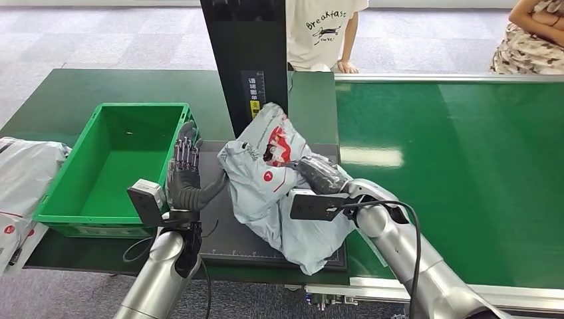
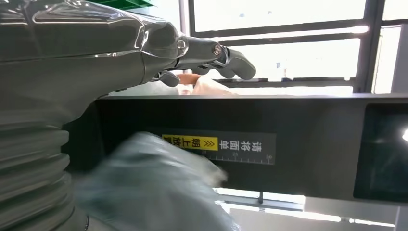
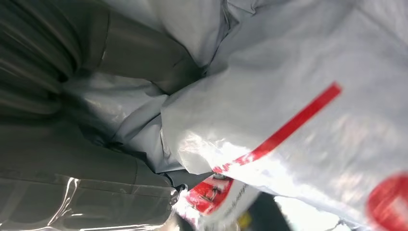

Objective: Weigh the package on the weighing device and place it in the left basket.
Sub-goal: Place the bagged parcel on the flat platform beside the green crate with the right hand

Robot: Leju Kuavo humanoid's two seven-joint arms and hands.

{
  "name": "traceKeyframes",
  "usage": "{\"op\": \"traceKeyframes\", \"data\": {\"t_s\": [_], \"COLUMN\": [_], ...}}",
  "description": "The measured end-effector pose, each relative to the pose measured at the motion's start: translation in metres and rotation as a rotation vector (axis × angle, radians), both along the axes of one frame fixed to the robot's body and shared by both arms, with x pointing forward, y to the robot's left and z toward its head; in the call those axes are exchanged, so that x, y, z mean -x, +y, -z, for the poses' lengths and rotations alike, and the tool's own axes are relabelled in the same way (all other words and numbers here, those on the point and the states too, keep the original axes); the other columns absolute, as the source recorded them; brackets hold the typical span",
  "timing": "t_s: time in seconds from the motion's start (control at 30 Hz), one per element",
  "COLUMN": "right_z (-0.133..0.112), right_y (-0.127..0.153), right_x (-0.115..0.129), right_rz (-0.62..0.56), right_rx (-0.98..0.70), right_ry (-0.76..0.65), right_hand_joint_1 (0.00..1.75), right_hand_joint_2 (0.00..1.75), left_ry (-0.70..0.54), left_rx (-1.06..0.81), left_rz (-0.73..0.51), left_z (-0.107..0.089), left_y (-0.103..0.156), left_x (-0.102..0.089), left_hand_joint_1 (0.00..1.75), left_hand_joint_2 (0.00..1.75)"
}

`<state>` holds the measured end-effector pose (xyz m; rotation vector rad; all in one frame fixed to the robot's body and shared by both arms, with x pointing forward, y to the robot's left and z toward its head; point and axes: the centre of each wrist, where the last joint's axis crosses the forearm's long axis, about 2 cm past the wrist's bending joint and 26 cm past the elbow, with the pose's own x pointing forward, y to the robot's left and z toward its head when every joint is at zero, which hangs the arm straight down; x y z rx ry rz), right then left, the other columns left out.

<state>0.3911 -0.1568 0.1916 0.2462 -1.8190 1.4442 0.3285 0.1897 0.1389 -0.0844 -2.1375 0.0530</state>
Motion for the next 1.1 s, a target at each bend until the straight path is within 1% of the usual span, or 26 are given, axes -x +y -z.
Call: {"op": "traceKeyframes", "data": {"t_s": [0.1,0.2,0.3,0.37,0.4,0.5,0.53,0.67,0.8,0.9,1.0,1.1], "right_z": [0.002,0.003,0.005,0.006,0.006,0.005,0.005,0.004,0.003,0.0,-0.003,-0.004], "right_y": [0.016,0.027,0.034,0.037,0.037,0.037,0.036,0.031,0.022,0.014,0.007,-0.002], "right_x": [-0.001,0.0,0.001,0.001,0.0,-0.004,-0.005,-0.009,-0.008,-0.005,-0.001,0.003], "right_rz": [-0.142,-0.228,-0.25,-0.236,-0.222,-0.152,-0.122,-0.015,0.061,0.094,0.108,0.113], "right_rx": [0.091,0.207,0.322,0.37,0.388,0.409,0.401,0.273,0.064,-0.086,-0.246,-0.373], "right_ry": [0.081,0.133,0.148,0.135,0.119,0.032,-0.006,-0.152,-0.214,-0.2,-0.141,-0.069], "right_hand_joint_1": [1.75,1.75,1.75,1.75,1.71,0.41,0.0,0.0,0.0,0.0,0.0,0.0], "right_hand_joint_2": [1.75,1.75,1.75,1.75,1.75,1.75,1.75,1.75,1.75,1.75,1.75,1.75], "left_ry": [0.003,0.009,0.018,0.023,0.024,0.024,0.024,0.023,0.024,0.025,0.024,0.022], "left_rx": [0.014,0.024,0.027,0.026,0.025,0.022,0.021,0.015,0.008,0.002,-0.004,-0.011], "left_rz": [-0.016,-0.027,-0.034,-0.04,-0.043,-0.053,-0.055,-0.061,-0.063,-0.065,-0.063,-0.053], "left_z": [-0.001,-0.003,-0.004,-0.005,-0.005,-0.006,-0.006,-0.005,-0.003,-0.001,0.0,0.001], "left_y": [0.001,0.001,0.002,0.003,0.003,0.003,0.003,0.003,0.004,0.006,0.007,0.009], "left_x": [-0.001,-0.003,-0.004,-0.005,-0.005,-0.006,-0.006,-0.004,0.0,0.003,0.004,0.005], "left_hand_joint_1": [0.0,0.0,0.0,0.0,0.0,0.0,0.0,0.0,0.0,0.0,0.0,0.0], "left_hand_joint_2": [1.75,1.75,1.75,1.75,1.75,1.75,1.75,1.75,1.75,1.75,1.75,1.75]}}
